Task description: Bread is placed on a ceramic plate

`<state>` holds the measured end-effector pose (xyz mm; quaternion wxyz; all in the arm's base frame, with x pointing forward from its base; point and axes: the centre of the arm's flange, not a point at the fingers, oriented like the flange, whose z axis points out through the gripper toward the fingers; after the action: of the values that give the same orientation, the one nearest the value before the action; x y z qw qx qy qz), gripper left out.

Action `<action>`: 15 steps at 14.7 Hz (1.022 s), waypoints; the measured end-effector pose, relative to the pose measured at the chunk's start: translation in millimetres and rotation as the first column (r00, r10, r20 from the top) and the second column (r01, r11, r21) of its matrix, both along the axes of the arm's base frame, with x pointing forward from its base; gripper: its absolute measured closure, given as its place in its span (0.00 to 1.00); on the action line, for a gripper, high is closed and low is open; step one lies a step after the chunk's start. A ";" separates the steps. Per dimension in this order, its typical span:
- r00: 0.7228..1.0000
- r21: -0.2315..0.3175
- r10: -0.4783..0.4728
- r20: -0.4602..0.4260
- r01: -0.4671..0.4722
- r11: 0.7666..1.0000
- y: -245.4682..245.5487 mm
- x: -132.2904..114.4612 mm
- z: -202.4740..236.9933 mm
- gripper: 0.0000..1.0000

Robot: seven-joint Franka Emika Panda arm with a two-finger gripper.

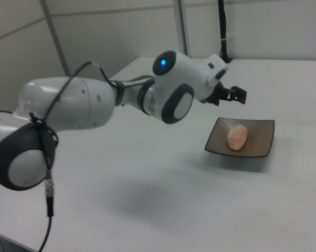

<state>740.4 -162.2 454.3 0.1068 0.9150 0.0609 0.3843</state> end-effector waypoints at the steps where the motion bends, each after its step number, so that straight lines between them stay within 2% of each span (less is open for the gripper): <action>1: 1.000 0.015 -0.008 -0.013 0.009 1.000 2.0 -9.7 14.3 0.00; 4: 0.989 0.080 -0.025 -0.145 0.037 0.996 9.8 -40.8 65.1 0.00; 7: 0.953 0.147 -0.040 -0.300 0.087 0.985 21.3 -85.6 125.9 0.00; 11: 0.863 0.216 -0.058 -0.503 0.191 0.958 57.5 -150.7 175.8 0.00; 14: 0.764 0.224 -0.038 -0.644 0.236 0.946 112.3 -191.7 191.1 0.00; 15: 0.741 0.221 -0.032 -0.671 0.241 0.945 129.1 -199.4 192.0 0.00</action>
<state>541.0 -33.1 646.3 -0.0302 0.9985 -0.0311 0.0327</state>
